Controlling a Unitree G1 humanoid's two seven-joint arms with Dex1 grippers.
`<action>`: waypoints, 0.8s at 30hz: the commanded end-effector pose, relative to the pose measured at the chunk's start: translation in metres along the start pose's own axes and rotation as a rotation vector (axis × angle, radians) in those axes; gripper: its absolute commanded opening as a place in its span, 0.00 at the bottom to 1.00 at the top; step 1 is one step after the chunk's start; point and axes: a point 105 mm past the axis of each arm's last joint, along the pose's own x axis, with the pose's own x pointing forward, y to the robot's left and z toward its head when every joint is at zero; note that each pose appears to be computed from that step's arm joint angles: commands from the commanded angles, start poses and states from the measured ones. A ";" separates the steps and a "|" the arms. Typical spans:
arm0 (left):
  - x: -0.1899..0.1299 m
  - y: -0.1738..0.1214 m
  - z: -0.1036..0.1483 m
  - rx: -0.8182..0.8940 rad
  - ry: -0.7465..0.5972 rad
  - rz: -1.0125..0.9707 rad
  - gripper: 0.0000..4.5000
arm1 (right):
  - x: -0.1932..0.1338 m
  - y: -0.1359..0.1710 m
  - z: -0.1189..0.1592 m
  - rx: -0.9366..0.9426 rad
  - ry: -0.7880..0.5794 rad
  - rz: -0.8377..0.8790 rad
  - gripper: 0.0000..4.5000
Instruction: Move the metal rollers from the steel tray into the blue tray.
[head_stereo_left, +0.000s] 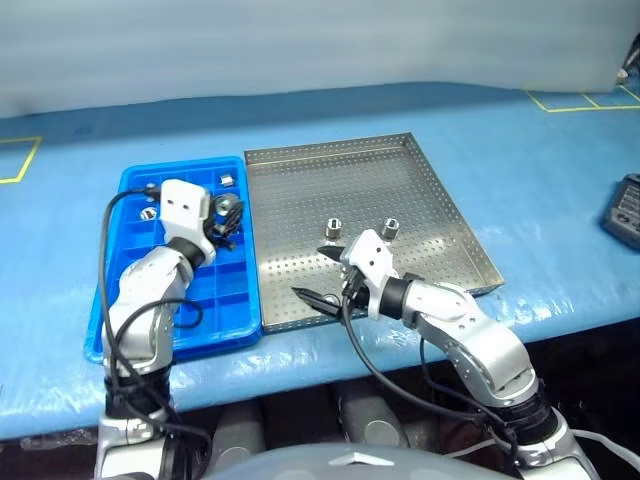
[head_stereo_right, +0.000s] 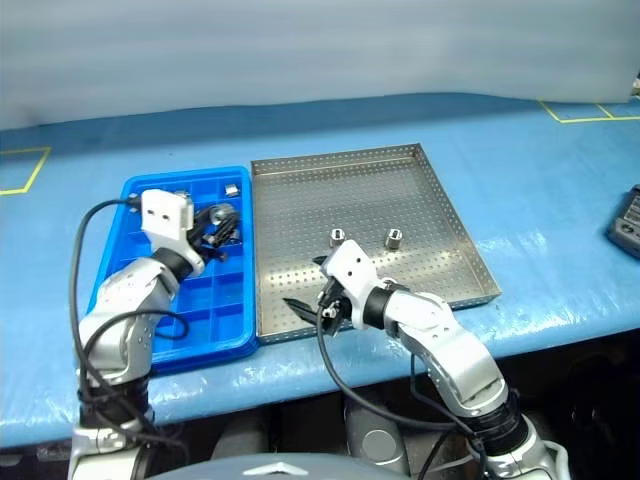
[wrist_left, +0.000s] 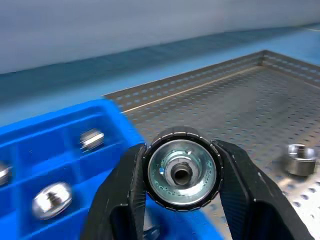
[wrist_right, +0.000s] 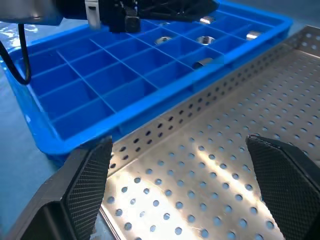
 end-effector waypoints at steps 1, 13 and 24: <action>-0.015 0.028 0.018 -0.012 -0.118 0.208 0.38 | 0.004 0.005 0.015 -0.033 -0.047 0.045 1.00; -0.020 0.070 -0.031 -0.041 0.055 0.459 0.38 | 0.008 0.013 0.015 -0.053 -0.041 0.084 1.00; -0.026 0.072 -0.054 -0.116 0.159 0.530 0.38 | 0.002 0.010 0.012 -0.042 -0.032 0.040 1.00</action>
